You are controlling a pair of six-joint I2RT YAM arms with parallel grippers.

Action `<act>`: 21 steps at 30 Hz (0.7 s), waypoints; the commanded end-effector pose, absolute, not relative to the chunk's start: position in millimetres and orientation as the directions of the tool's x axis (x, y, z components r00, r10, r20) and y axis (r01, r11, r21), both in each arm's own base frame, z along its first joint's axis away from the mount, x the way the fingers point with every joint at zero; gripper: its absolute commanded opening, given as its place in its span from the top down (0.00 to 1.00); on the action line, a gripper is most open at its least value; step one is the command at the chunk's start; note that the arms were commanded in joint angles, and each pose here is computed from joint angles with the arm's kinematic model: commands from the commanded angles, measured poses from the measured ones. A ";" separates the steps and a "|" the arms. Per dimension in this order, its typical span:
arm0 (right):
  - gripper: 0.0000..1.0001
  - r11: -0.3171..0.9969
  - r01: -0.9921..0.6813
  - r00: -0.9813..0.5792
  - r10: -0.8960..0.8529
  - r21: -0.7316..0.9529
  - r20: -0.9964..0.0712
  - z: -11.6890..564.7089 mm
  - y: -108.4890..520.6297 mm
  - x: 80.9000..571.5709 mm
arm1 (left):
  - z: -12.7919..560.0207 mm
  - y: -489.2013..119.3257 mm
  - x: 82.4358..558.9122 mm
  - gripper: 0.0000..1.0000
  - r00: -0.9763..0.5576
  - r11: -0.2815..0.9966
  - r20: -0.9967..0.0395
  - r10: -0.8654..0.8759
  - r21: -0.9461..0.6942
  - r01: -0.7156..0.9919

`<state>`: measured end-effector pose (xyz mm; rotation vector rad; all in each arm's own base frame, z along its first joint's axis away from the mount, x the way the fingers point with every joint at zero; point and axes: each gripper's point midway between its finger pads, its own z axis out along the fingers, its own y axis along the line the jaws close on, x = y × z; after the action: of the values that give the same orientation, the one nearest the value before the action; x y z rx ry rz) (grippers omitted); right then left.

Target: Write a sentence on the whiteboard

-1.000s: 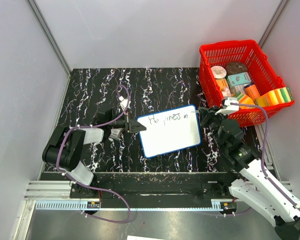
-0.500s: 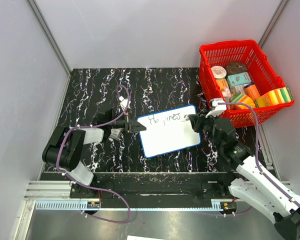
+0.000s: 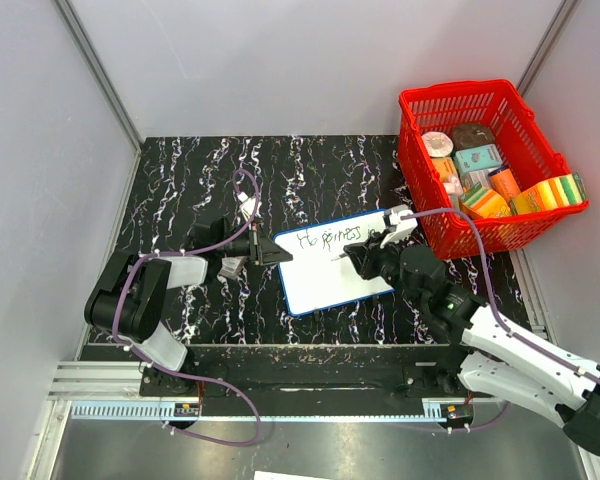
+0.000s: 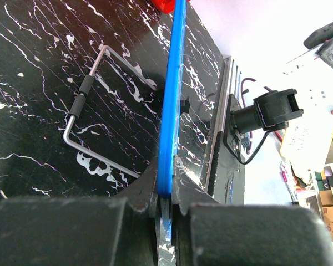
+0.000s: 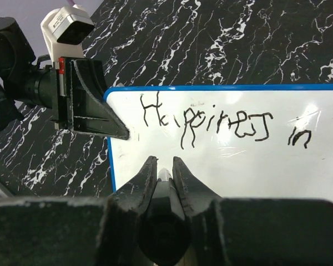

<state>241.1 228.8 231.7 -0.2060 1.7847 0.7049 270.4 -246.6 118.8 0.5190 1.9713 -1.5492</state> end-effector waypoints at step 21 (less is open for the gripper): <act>1.00 0.729 -0.558 -0.303 0.266 0.397 -0.915 249.1 252.4 234.9 | 107.1 -241.8 289.4 1.00 -0.686 0.357 -0.726 -0.051 -0.655 0.666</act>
<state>237.9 247.5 232.4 -0.2324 1.7529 0.7817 270.4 -246.6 118.9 0.5189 1.9710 -1.5487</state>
